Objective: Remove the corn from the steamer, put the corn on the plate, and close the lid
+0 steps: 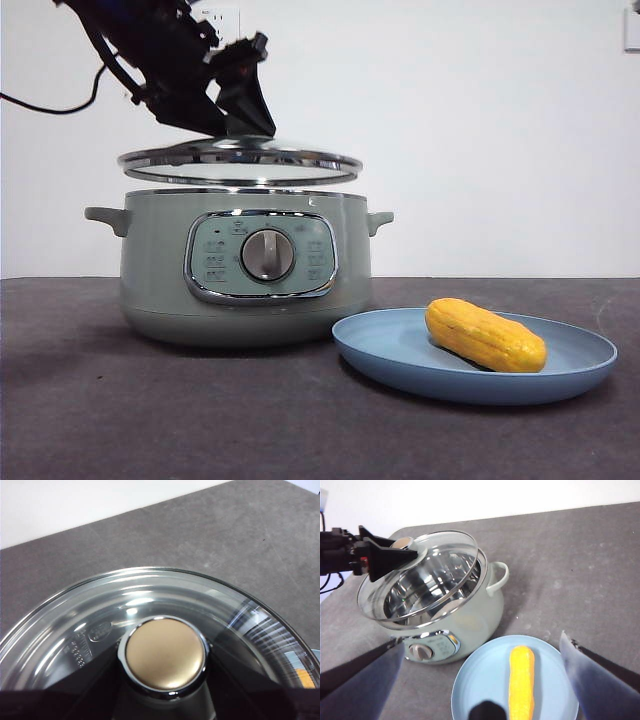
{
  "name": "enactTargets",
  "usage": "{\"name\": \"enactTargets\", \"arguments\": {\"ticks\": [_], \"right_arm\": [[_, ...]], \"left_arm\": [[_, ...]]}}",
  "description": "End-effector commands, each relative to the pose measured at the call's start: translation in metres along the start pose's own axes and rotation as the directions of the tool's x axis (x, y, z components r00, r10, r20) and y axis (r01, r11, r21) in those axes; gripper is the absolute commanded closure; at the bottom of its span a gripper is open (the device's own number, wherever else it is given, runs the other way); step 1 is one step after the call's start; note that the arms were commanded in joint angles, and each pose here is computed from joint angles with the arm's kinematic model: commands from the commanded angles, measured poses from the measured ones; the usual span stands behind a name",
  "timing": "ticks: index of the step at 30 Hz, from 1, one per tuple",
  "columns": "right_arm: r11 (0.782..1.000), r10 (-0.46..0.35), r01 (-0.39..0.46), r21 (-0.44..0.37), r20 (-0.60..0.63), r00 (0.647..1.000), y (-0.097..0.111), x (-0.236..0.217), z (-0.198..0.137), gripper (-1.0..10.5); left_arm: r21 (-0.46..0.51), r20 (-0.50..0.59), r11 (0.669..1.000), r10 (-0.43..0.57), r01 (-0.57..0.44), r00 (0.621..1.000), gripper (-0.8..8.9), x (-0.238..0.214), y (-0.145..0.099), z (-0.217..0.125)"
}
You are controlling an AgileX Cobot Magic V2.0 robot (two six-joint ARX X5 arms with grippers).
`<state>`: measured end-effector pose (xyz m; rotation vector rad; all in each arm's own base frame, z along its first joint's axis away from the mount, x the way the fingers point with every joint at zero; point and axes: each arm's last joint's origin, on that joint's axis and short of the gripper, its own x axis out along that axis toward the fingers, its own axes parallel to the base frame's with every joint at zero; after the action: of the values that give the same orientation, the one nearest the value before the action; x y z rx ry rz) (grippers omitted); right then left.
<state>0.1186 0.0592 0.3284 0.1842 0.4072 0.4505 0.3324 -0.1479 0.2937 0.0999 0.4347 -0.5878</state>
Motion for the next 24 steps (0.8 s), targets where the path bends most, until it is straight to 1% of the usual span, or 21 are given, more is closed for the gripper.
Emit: {"name": "enactTargets", "arguments": {"ticks": [1,8,18,24], "right_arm": [[1.000,0.001,-0.001,-0.007,-0.005,1.000,0.000,-0.001,-0.002,3.5],[1.000,-0.002,0.002,-0.006,-0.020,1.000,-0.001,-0.002,-0.004,3.5],[1.000,-0.002,0.002,-0.003,-0.020,1.000,-0.001,-0.002,-0.004,3.5],[1.000,-0.001,0.001,0.001,-0.020,1.000,-0.001,-0.002,-0.004,3.5]], "left_arm": [[0.019,0.063,1.000,-0.006,0.005,0.998,8.22,0.003,-0.002,0.006],[0.013,0.032,1.000,0.017,-0.018,0.999,8.22,0.013,-0.001,-0.001],[0.011,0.022,1.000,0.016,-0.016,1.000,8.22,0.014,0.000,-0.003],[0.006,-0.011,1.000,0.010,-0.010,1.000,8.22,0.020,-0.001,-0.009]]}}
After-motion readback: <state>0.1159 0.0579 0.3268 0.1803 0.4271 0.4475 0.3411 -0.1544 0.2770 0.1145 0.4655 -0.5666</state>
